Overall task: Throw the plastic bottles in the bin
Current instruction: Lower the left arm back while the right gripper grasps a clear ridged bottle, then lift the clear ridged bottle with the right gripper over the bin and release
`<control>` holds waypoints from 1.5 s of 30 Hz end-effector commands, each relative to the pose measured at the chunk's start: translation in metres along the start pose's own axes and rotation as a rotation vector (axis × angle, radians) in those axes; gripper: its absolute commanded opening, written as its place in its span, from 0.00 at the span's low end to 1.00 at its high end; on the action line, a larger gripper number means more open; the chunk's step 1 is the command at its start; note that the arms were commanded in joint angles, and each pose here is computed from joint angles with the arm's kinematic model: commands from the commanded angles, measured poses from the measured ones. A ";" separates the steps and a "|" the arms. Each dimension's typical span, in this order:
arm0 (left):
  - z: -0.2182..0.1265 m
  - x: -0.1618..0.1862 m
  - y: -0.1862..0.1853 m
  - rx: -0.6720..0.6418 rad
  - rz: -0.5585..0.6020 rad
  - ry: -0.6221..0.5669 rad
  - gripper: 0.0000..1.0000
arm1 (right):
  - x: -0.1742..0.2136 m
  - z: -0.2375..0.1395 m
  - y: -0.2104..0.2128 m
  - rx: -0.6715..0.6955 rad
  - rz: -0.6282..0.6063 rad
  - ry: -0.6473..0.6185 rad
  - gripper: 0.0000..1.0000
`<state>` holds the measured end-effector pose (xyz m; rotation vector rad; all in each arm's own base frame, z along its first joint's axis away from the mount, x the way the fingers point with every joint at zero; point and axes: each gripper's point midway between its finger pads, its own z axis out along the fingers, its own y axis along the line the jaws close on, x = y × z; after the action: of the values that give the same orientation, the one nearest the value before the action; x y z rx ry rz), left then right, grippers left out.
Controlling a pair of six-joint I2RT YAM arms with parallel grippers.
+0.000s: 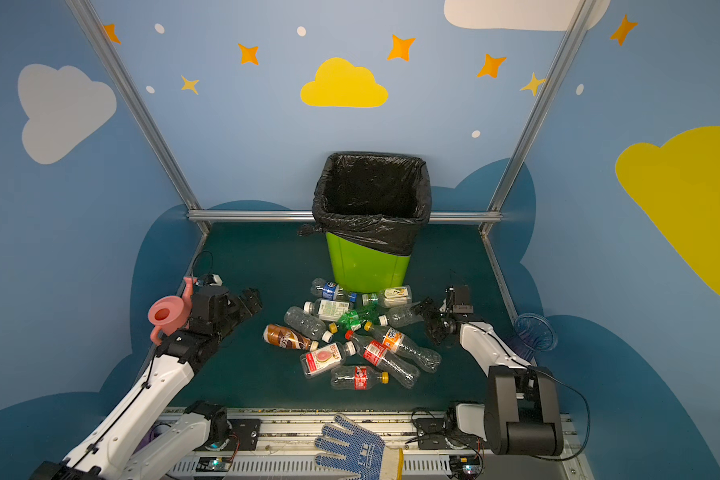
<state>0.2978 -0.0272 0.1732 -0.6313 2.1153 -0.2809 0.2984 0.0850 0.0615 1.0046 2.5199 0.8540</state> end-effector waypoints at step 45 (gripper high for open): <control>-0.009 0.010 0.037 -0.080 -0.067 0.003 1.00 | -0.046 0.020 0.022 -0.010 0.116 -0.177 0.61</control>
<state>0.2772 -0.0041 0.1606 -0.7298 2.1128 -0.2472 0.3492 0.0779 0.0489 1.1778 2.3771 0.7838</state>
